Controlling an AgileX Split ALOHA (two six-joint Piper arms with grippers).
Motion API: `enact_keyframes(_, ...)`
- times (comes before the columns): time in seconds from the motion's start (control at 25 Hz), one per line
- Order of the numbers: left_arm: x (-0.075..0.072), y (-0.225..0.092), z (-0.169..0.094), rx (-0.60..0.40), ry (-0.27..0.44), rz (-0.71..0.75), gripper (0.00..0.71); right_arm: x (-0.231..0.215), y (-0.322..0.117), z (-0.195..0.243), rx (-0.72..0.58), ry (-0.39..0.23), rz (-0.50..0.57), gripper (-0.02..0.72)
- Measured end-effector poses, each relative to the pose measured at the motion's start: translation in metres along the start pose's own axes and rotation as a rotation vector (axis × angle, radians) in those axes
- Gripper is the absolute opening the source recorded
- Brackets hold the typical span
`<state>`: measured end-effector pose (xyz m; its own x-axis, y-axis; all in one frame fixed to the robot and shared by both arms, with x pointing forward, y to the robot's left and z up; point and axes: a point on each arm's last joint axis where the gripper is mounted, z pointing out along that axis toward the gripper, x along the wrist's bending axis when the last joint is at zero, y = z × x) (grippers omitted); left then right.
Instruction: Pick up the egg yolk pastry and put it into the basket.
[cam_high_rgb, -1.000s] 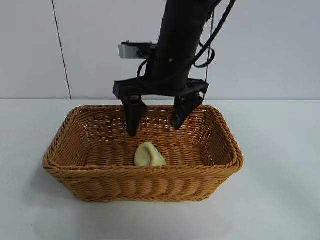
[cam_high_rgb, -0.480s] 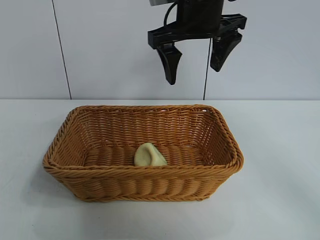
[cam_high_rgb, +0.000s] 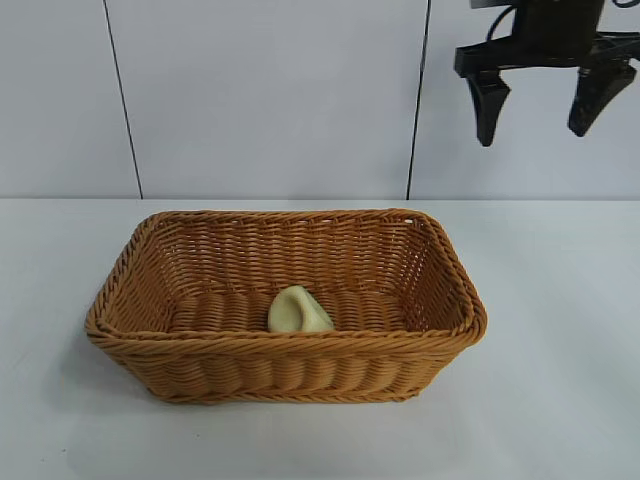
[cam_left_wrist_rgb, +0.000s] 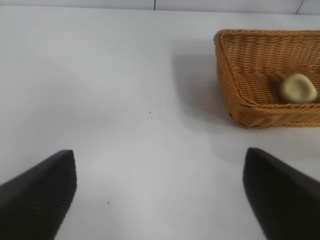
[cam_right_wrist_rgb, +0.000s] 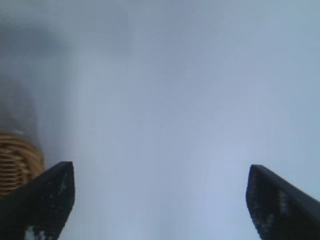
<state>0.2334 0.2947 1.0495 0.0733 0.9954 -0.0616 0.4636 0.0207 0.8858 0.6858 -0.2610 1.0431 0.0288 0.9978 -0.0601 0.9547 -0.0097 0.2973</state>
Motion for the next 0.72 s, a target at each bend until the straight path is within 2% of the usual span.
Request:
enact_keyframes(0.12,0.000,0.000,0.000,0.000,0.000,0.000,0.696,-0.024,0.002,0.002,0.005,-0.005,0.051,0.644)
enact_keyframes(0.28,0.000,0.000,0.000,0.000,0.000,0.000,0.696,-0.039,0.002,0.003,0.008,-0.005,0.068,0.644)
enact_keyframes(0.4,0.000,0.000,0.000,0.000,0.000,0.000,0.696,-0.037,0.002,0.003,0.010,0.026,0.055,0.644)
enact_keyframes(0.56,0.000,0.000,0.000,0.000,0.000,0.000,0.696,-0.031,0.000,0.002,0.016,0.098,0.044,0.644)
enact_keyframes(0.72,0.000,0.000,0.000,-0.001,0.000,0.000,0.696,-0.031,-0.016,-0.007,0.041,0.110,0.025,0.644)
